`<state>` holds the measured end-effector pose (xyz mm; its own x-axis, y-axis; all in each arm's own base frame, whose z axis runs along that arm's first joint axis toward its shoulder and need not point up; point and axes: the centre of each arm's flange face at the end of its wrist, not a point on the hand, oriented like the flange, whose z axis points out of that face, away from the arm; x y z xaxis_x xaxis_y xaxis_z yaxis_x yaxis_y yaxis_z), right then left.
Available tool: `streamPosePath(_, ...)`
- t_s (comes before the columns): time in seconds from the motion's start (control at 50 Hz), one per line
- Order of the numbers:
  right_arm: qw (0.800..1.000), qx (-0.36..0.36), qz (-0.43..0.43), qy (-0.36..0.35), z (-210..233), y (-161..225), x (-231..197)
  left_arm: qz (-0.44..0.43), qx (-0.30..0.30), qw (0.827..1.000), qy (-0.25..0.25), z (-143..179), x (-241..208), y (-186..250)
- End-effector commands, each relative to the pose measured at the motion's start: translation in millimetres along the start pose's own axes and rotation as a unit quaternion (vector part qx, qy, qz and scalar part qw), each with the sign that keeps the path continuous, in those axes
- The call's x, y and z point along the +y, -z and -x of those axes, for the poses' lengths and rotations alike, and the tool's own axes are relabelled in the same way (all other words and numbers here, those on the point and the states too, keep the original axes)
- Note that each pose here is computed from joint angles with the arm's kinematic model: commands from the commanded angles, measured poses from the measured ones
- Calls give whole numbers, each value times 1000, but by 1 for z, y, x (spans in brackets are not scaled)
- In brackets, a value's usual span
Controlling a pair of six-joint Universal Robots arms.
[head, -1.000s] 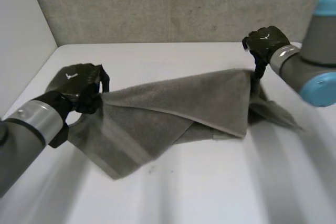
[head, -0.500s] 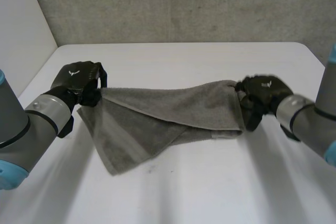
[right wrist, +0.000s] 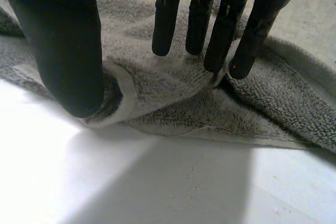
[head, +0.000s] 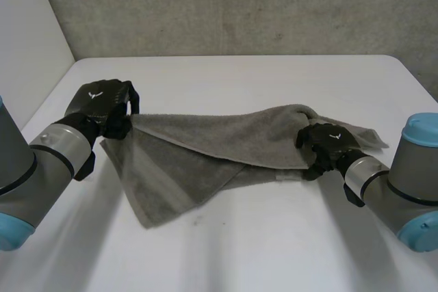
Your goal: Fold the towel.
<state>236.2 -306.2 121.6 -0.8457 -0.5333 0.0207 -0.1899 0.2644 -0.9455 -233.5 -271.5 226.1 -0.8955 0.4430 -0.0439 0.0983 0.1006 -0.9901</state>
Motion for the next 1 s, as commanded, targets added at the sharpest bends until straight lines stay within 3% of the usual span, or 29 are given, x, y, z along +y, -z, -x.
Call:
streamPosePath(0.02, 1000, 1, 4, -2, -1, -5, 4, -3, -1, 1000, 0, 0, -1, 0)
streamPosePath(0.18, 998, 31, -49, 12, -10, -14, -12, -3, -1, 1000, -1, 1, -1, 0)
streamPosePath(0.28, 989, 67, -124, 38, -19, -3, -63, -9, -3, 1000, -4, 1, -7, 0)
streamPosePath(0.32, 976, 79, -193, 55, -22, 17, -115, -41, -6, 999, -17, 2, -29, 6)
streamPosePath(0.34, 976, 79, -194, 55, -22, 17, -115, -42, -6, 999, -17, 2, -29, 6)
streamPosePath(0.38, 968, 83, -226, 77, -21, 43, -158, -85, -10, 996, -39, 2, -60, 18)
streamPosePath(0.46, 965, 77, -229, 107, -17, 73, -197, -126, -15, 990, -60, 1, -93, 34)
streamPosePath(0.54, 971, 64, -171, 157, -24, 102, -222, -155, -21, 984, -80, 0, -130, 58)
streamPosePath(0.66, 960, 62, -109, 249, -22, 127, -237, -122, -28, 984, -127, 1, -142, 72)
streamPosePath(0.78, 959, 48, -72, 271, -20, 126, -230, -74, -27, 980, -181, 2, -126, 67)
streamPosePath(0.84, 962, 16, -25, 270, -17, 105, -208, -4, -15, 979, -202, 5, -91, 41)
streamPosePath(1.0, 955, -20, 61, 289, -9, 55, -155, 91, 8, 977, -192, 7, -27, -4)
